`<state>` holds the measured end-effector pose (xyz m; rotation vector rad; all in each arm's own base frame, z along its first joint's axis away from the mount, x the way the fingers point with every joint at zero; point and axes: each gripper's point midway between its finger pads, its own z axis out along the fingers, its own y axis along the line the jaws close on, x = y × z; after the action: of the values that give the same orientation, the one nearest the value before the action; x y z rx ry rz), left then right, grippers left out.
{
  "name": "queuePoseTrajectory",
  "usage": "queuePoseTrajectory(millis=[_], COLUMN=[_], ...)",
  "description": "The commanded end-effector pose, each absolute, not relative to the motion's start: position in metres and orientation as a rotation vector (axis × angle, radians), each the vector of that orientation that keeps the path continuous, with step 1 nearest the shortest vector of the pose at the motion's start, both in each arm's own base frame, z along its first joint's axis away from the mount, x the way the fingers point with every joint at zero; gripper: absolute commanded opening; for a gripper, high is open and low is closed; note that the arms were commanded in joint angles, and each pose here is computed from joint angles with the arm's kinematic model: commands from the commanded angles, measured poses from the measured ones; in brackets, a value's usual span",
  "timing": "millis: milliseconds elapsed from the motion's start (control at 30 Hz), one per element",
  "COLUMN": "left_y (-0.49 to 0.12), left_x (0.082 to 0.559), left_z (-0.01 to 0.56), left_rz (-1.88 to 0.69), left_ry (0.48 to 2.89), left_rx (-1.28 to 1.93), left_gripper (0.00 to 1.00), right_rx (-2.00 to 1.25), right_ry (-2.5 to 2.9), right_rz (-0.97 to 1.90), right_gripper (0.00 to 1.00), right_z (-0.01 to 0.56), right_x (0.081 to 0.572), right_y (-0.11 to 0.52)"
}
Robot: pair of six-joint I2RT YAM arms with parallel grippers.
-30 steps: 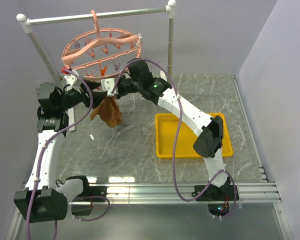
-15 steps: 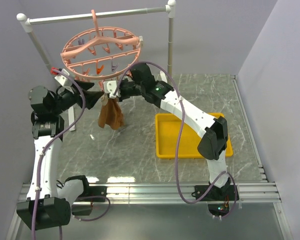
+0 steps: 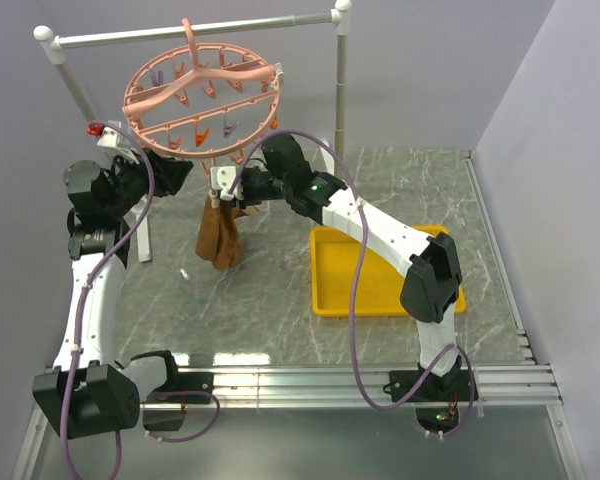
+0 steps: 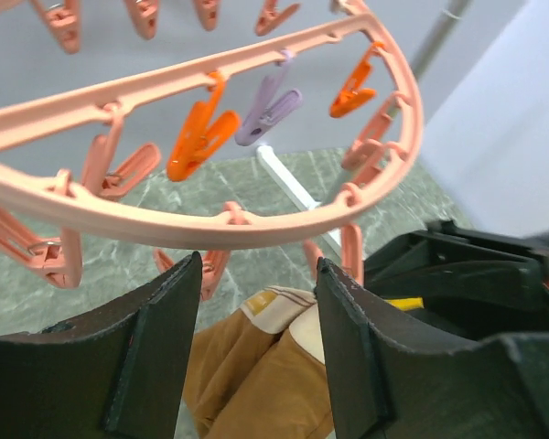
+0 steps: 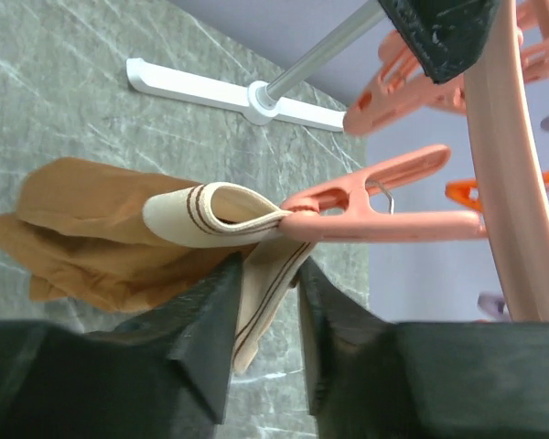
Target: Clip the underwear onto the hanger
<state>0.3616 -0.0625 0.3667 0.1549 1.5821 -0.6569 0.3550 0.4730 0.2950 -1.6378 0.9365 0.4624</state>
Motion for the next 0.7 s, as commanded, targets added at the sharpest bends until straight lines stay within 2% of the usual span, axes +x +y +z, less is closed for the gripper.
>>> queuePoseTrajectory(millis=[0, 33, 167, 433, 667], left_y=[-0.051, -0.05, -0.043, -0.027, -0.017], left_x=[0.37, 0.372, 0.38, 0.391, 0.394], left_z=[0.399, 0.4, 0.401, 0.402, 0.404], left_rz=[-0.608, -0.604, -0.575, -0.542, -0.542], left_ry=[1.499, 1.497, 1.491, 1.479, 1.464], left_rx=[0.107, 0.099, 0.062, 0.02, 0.008], left_gripper=[0.58, 0.58, 0.58, 0.59, 0.59], right_rx=[-1.548, -1.543, -1.532, -1.47, -1.29], right_ry=[0.882, 0.888, 0.915, 0.999, 1.135], right_rz=[0.446, 0.438, 0.419, 0.403, 0.553], right_gripper=[0.4, 0.45, 0.53, 0.54, 0.54], right_z=[0.341, 0.34, 0.337, 0.336, 0.346], right_x=[0.346, 0.347, 0.347, 0.354, 0.371], right_y=[0.467, 0.466, 0.458, 0.428, 0.391])
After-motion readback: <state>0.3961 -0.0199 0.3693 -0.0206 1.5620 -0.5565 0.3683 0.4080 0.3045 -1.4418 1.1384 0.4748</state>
